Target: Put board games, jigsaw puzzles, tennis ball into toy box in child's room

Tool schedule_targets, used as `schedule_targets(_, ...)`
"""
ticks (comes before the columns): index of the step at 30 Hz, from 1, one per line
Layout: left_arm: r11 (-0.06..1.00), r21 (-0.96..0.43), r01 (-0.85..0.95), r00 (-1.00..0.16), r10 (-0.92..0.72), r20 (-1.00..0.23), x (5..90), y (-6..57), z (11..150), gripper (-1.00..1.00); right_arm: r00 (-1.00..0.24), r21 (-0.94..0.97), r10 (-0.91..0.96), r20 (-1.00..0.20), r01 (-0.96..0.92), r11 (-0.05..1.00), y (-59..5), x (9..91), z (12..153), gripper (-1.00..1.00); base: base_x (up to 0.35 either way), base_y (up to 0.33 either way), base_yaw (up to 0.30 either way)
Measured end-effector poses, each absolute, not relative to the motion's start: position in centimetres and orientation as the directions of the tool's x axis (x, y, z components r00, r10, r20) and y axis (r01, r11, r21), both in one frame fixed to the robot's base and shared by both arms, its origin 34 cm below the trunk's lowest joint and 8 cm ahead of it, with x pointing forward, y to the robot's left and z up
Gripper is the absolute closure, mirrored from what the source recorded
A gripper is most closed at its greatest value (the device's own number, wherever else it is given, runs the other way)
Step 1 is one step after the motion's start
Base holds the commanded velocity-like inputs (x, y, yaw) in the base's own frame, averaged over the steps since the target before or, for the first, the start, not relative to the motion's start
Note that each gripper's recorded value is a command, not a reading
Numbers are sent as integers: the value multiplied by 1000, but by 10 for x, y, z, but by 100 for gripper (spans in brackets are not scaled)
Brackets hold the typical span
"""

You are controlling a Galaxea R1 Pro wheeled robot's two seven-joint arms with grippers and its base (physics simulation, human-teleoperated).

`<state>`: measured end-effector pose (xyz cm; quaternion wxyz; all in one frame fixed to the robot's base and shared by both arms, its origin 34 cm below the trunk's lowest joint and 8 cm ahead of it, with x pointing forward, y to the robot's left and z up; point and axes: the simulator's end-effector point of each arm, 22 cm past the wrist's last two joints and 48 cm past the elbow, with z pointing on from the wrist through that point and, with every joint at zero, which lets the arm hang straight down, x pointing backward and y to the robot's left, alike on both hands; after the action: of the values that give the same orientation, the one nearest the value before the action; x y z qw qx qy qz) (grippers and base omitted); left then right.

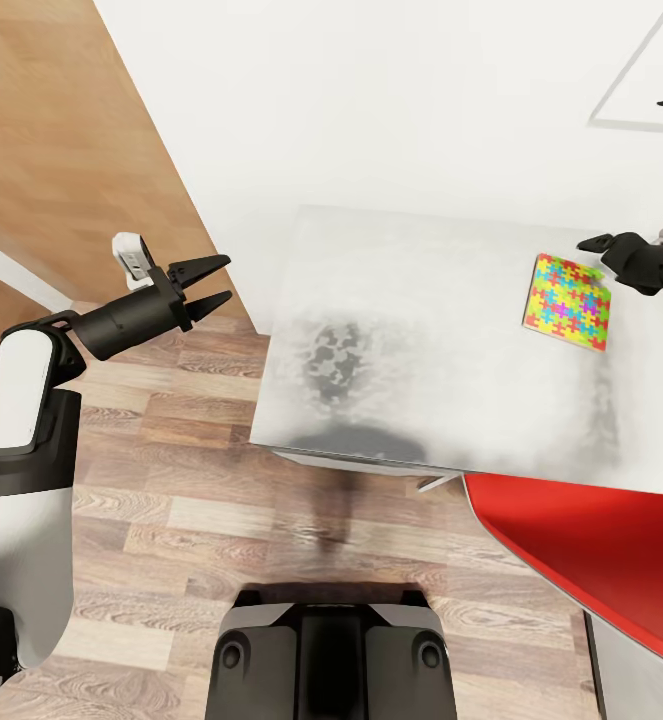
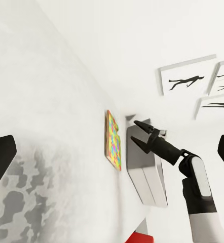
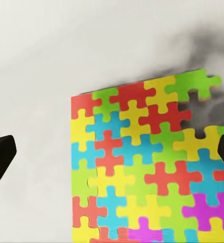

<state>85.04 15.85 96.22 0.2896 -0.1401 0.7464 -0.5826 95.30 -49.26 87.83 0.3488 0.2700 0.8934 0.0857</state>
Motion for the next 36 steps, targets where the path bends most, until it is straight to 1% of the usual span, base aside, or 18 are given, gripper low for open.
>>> schedule_targets(19, 279, -952, 129, -793, -548, -268, 850, 157, 963, -100, -624, 326, 545, -560, 439, 838, -497, 942, 863, -100, 0, 0, 0)
schedule_targets(36, 277, -952, 129, -793, -547, -267, 850, 156, 963, -100, -609, 299, 554, -567, 474, 828, -512, 936, 851, -100, 0, 0, 0)
